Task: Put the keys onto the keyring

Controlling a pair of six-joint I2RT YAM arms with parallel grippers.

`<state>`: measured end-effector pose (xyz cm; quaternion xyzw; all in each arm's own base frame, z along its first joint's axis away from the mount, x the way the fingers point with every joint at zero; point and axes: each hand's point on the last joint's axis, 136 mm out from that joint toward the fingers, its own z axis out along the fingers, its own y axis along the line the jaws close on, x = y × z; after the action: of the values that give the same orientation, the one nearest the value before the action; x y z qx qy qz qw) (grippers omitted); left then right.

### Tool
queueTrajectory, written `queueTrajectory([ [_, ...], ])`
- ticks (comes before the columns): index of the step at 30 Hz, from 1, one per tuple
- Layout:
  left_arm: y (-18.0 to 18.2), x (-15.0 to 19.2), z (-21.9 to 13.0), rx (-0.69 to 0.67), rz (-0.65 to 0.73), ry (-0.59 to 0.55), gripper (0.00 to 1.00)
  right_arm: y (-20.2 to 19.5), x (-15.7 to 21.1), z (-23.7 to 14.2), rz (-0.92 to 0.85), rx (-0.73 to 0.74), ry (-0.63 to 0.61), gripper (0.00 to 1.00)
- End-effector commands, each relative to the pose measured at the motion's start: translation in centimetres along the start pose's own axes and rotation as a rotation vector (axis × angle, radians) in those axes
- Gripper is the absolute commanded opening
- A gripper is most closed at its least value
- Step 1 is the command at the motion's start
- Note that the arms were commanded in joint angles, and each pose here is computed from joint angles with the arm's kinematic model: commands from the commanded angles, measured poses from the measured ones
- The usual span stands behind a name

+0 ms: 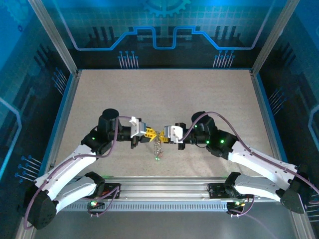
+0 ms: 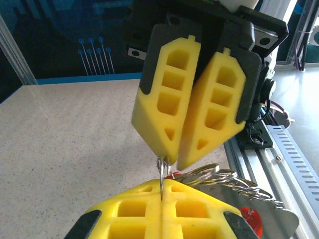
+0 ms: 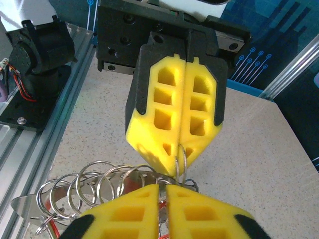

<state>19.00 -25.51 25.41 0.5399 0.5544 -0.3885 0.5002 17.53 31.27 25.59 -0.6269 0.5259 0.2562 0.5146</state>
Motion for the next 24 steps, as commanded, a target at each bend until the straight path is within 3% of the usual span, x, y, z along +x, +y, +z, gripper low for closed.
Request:
queueTrajectory([
  [1, -0.9, -2.0, -0.2, 0.056, 0.074, -0.083, 0.00, 0.0, -0.2, 0.1, -0.010, 0.021, -0.008, 0.23],
  [17, -0.9, -1.9, -0.2, 0.052, 0.079, -0.089, 0.00, -0.6, -1.2, -1.4, -0.038, 0.098, -0.056, 0.31],
  [24, -0.8, -2.2, -0.2, 0.048, 0.077, -0.097, 0.00, -0.1, -0.8, -0.3, -0.037, 0.069, -0.051, 0.27],
])
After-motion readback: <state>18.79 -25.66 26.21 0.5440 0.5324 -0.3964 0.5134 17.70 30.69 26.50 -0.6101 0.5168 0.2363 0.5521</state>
